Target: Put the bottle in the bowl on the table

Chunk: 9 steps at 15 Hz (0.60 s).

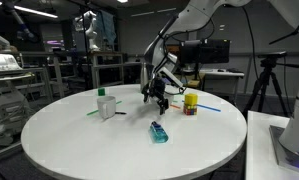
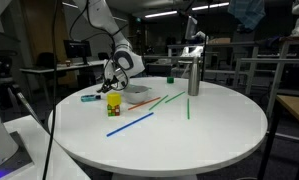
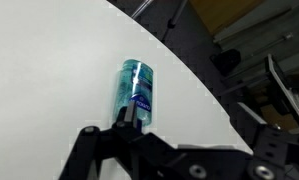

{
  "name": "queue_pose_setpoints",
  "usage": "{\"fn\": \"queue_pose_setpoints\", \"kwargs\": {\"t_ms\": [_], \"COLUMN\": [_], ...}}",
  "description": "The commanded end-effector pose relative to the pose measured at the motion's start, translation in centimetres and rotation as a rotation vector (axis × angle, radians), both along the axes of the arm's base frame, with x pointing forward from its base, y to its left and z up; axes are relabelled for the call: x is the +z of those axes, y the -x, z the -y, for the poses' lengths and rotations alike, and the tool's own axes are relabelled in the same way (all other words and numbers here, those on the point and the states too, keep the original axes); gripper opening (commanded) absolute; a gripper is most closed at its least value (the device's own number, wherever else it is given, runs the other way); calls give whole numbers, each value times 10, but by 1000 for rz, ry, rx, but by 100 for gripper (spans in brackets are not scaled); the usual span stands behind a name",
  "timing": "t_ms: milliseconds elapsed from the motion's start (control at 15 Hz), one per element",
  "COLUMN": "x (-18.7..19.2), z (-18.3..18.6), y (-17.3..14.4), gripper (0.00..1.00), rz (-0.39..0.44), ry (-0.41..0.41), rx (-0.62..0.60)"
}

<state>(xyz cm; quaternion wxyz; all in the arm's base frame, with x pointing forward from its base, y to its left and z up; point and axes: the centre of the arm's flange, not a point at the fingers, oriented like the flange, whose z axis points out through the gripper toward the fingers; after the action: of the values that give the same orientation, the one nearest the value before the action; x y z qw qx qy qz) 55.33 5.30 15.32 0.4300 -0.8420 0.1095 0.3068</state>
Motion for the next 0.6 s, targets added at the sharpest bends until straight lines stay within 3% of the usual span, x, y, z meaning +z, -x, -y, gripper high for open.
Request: {"fn": "queue_pose_setpoints", "kwargs": {"t_ms": [0,533], "x": [10,57], "z": [6,8], "y": [-9,-18], "gripper": [100,100], "rz": [-8,95], "ry": [-13,25], "rx": [3,5]}}
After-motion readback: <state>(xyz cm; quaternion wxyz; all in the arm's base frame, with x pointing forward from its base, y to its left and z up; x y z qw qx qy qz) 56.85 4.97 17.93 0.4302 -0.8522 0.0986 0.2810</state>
